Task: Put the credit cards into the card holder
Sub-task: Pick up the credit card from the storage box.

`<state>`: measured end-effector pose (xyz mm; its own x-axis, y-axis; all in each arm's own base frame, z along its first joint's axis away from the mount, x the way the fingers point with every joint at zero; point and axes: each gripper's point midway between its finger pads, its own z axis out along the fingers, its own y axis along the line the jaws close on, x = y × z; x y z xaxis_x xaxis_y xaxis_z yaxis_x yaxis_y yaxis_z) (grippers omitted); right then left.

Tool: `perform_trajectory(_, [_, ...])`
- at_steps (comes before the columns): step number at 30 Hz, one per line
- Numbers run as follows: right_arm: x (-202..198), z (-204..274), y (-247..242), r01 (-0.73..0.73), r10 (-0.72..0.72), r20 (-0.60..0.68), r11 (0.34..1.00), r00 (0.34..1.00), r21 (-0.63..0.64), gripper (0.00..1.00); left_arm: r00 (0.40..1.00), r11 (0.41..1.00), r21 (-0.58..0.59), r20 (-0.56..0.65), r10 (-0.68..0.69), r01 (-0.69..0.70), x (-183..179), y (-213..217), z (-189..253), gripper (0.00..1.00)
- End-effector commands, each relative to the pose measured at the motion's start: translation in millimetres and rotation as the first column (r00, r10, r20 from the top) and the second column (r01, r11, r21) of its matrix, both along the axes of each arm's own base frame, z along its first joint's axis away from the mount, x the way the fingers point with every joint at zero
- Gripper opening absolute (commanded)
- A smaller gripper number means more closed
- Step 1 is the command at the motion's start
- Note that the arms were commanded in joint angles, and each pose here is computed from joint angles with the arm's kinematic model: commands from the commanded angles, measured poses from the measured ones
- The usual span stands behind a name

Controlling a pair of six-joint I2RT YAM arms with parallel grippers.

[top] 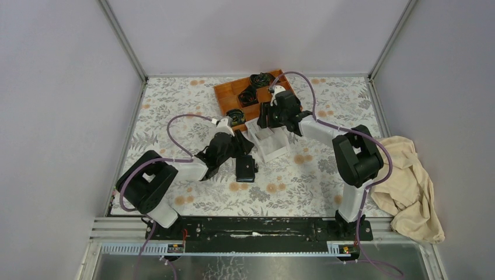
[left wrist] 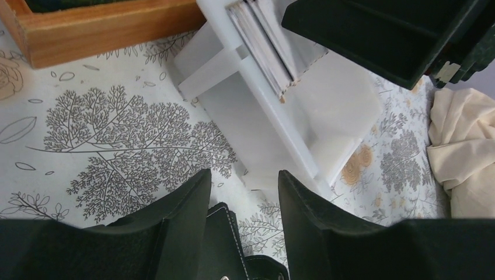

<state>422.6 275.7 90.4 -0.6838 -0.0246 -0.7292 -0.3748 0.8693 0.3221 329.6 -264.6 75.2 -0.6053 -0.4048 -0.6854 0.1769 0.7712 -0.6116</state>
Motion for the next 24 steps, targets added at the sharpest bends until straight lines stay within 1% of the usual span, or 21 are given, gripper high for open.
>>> perform_trajectory(1, [-5, -11, 1, -0.019, 0.020, -0.047, 1.000, 0.999, 0.023, 0.64, 0.999, 0.999, -0.035, 0.042, -0.018, 0.020, 10, -9, 10, 0.53])
perform_trajectory(5, [-7, -20, 2, -0.028, 0.031, -0.079, 0.999, 0.996, 0.037, 0.63, 0.999, 0.999, -0.042, 0.041, -0.031, 0.033, 11, -14, 7, 0.51])
perform_trajectory(12, [-11, -28, 5, -0.049, 0.058, -0.128, 0.996, 0.990, 0.069, 0.54, 0.998, 0.998, -0.039, 0.039, -0.050, 0.051, 14, -19, 4, 0.49])
perform_trajectory(15, [-13, -26, 8, -0.056, 0.067, -0.133, 0.995, 0.989, 0.084, 0.46, 0.998, 0.998, -0.035, 0.035, -0.059, 0.060, 15, -21, 0, 0.49])
perform_trajectory(19, [-13, -17, 9, -0.054, 0.066, -0.124, 0.993, 0.990, 0.103, 0.41, 0.997, 0.997, -0.029, 0.031, -0.067, 0.068, 16, -23, -4, 0.49])
perform_trajectory(24, [-13, -5, 11, -0.053, 0.066, -0.109, 0.991, 0.992, 0.119, 0.38, 0.997, 0.997, -0.021, 0.029, -0.071, 0.072, 17, -24, -6, 0.49])
